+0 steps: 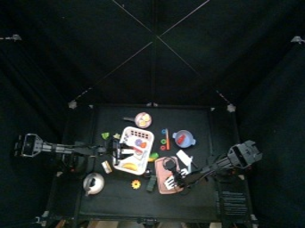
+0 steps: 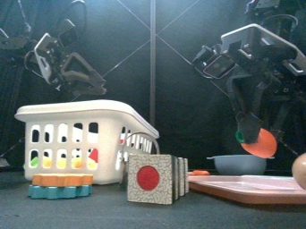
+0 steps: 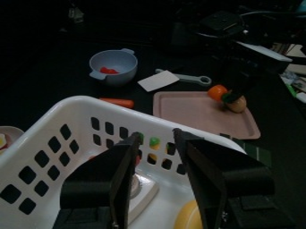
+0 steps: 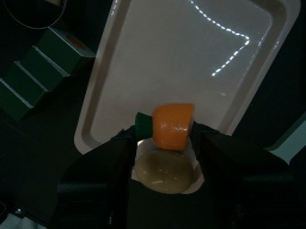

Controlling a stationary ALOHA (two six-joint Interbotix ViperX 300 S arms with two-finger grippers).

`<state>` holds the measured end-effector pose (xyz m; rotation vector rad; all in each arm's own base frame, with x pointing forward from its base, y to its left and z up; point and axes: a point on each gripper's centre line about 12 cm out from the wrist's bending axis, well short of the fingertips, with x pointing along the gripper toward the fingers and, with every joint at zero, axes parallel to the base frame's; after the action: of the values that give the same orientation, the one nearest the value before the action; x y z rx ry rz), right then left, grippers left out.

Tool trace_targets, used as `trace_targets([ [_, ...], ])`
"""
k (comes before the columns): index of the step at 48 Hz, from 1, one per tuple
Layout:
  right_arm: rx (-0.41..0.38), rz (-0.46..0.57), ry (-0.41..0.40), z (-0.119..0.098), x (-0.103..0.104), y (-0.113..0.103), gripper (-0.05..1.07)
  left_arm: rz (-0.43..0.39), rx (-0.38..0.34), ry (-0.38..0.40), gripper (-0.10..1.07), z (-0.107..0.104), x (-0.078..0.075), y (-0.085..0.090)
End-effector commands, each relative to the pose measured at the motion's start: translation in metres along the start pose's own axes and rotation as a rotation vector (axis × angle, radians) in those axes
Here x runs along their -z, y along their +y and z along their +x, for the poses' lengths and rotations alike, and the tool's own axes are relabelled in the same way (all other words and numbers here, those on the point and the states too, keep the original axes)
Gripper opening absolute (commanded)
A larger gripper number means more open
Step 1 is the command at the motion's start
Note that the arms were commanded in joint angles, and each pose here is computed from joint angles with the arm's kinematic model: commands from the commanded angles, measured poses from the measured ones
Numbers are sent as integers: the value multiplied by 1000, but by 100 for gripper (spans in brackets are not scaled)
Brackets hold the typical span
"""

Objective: Hand over carrot top

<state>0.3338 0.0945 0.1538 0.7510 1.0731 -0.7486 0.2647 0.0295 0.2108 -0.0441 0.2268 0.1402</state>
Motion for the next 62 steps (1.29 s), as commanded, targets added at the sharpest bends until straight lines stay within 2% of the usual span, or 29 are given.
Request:
trace_targets([
  [1, -64, 7, -26, -19, -9, 5, 72, 25, 14, -27, 78, 1, -7, -2],
  [6, -101, -5, -61, -31, -15, 6, 72, 24, 19, -71, 78, 3, -17, -3],
  [12, -153, -70, -159, -45, -28, 8, 72, -52, -2, -174, 78, 5, -37, -1],
  [18, -196, -147, -275, -56, -45, 10, 72, -131, 11, -224, 78, 5, -46, -10],
  [24, -244, -252, -430, -66, -70, 11, 72, -180, 26, -255, 78, 6, -57, -18],
  [29, -257, -341, -539, -70, -87, 11, 72, -222, 12, -271, 78, 7, -64, -16],
  [32, -258, -356, -579, -72, -99, 9, 72, -265, -4, -294, 78, 7, -72, -13],
  [39, -223, -435, -678, -74, -116, 3, 72, -418, -60, -328, 78, 4, -84, -4],
  [52, -182, -579, -864, -92, -137, 1, 72, -678, -127, -308, 78, 3, -80, 5],
  [58, -159, -685, -942, -95, -139, 3, 72, -704, -83, -263, 79, 5, -80, -5],
  [62, -145, -724, -963, -93, -139, 3, 72, -676, -28, -186, 80, 9, -81, -16],
])
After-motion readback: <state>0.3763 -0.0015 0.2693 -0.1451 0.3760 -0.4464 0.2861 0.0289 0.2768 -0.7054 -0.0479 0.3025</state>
